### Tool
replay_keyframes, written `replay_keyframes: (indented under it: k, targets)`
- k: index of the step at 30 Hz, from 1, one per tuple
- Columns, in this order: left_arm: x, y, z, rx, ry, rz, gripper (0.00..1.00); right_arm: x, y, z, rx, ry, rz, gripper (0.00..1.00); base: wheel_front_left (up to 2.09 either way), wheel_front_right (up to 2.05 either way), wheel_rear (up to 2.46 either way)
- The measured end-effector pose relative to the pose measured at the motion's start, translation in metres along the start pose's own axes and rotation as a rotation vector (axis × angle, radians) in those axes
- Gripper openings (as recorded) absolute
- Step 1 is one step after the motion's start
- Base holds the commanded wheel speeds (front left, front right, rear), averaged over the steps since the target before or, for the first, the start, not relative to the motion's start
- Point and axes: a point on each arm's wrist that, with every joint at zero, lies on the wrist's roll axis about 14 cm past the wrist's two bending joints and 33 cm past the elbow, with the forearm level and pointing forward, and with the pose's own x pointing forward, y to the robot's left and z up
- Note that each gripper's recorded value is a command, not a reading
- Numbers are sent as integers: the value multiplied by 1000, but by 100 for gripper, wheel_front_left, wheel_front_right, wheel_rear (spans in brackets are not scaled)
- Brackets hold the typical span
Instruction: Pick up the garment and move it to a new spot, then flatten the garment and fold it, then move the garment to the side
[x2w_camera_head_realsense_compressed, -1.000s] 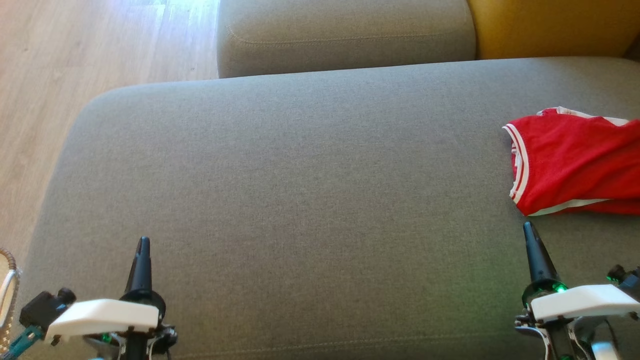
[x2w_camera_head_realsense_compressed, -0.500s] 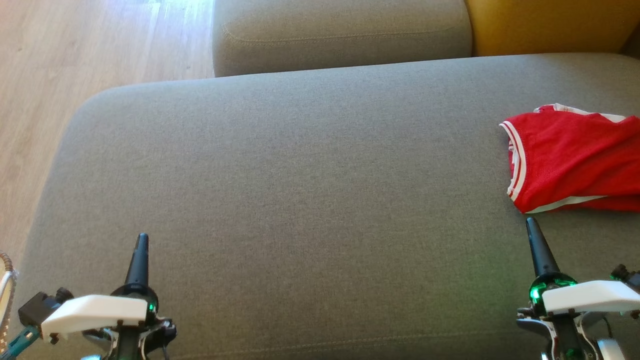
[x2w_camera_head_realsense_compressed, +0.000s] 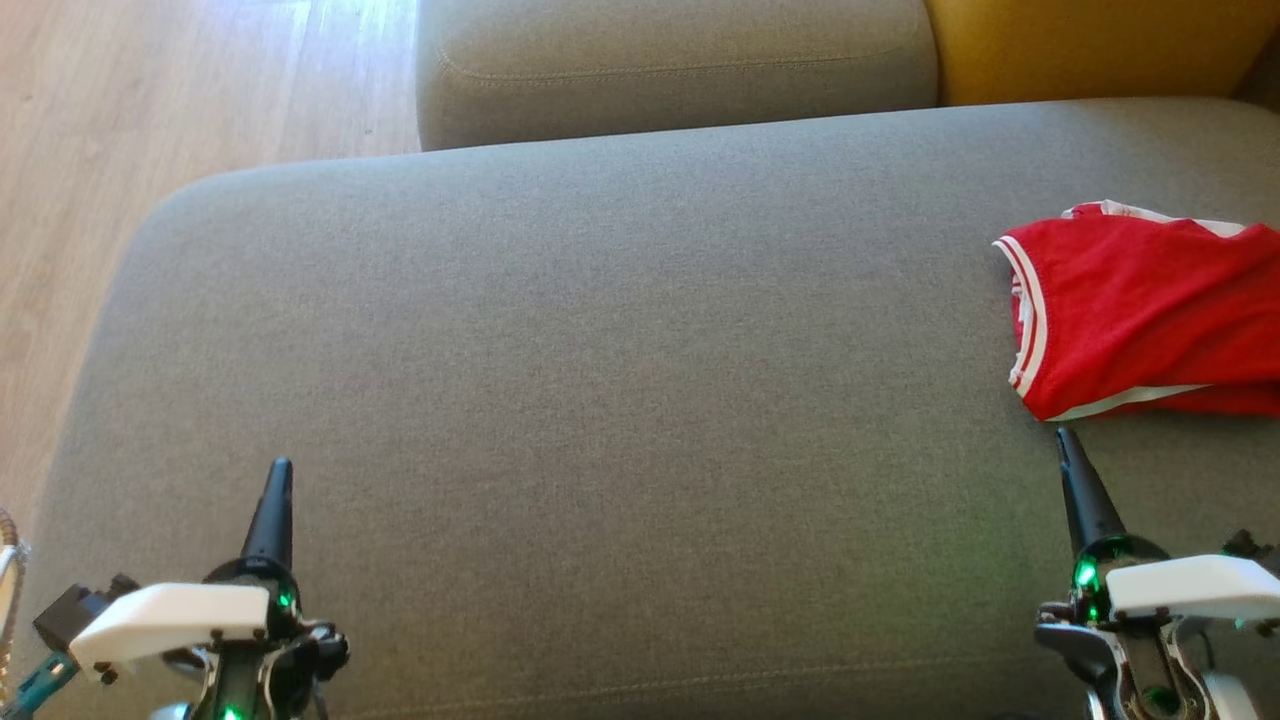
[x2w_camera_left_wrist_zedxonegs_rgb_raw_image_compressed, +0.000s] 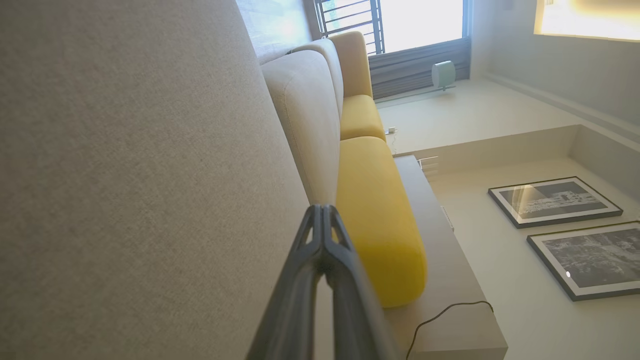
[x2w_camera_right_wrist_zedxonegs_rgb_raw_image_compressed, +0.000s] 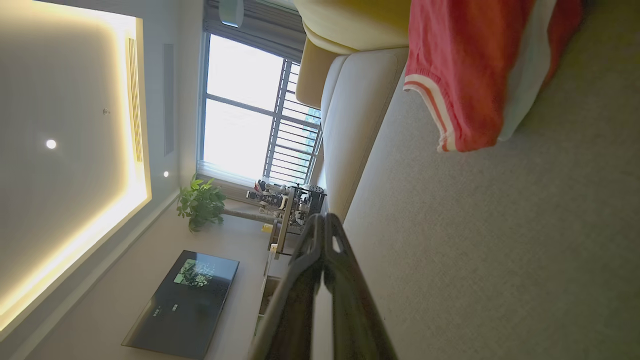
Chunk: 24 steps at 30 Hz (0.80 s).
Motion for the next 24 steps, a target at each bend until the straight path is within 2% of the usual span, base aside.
replay_keyframes:
  k: [20,24]
  targets:
    - [12,-6,0,-224,23,-26,0,4,5,4,244,5,24,0,0,0,0]
    - [13,-8,1,-229,20,-32,0,4,5,3,251,8,23,0,0,0,0]
